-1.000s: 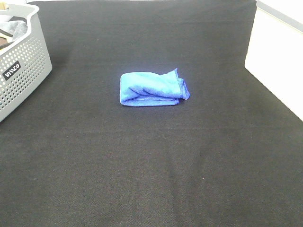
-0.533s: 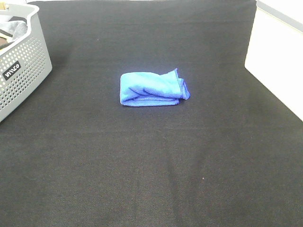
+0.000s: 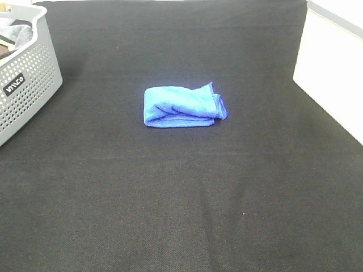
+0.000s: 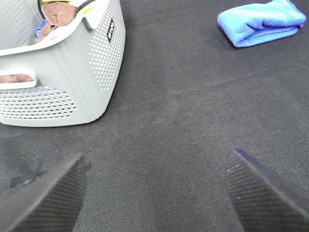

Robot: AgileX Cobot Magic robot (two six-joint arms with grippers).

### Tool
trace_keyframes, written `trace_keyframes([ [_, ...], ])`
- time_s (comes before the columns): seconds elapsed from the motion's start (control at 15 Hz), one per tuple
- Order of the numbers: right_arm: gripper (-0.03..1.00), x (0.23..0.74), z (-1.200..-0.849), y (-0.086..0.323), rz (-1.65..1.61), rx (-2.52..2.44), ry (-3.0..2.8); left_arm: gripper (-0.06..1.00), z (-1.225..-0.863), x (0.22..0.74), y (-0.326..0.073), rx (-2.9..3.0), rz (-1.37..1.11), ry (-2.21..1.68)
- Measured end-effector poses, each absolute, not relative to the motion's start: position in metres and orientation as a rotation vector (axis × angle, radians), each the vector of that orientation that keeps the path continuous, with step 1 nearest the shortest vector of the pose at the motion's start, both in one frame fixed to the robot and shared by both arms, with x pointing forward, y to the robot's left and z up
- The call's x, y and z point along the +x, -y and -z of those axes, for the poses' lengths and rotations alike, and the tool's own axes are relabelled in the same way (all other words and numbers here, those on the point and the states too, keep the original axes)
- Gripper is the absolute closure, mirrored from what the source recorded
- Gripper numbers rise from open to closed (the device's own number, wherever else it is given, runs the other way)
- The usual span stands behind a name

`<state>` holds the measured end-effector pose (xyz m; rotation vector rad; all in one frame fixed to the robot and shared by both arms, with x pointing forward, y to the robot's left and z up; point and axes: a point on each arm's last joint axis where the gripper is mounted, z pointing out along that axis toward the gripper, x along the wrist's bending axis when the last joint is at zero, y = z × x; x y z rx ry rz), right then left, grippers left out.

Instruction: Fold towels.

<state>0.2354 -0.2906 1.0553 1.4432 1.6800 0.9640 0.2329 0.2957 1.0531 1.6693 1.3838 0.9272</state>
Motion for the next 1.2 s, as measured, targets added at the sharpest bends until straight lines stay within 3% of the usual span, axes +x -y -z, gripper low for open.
trace_keyframes([
  [1.2,0.09,0.2314,-1.0551,0.2905,-0.979,1.426,-1.663,0.19,-1.0531,0.2329,-0.2957,1.669,-0.927,-1.384],
])
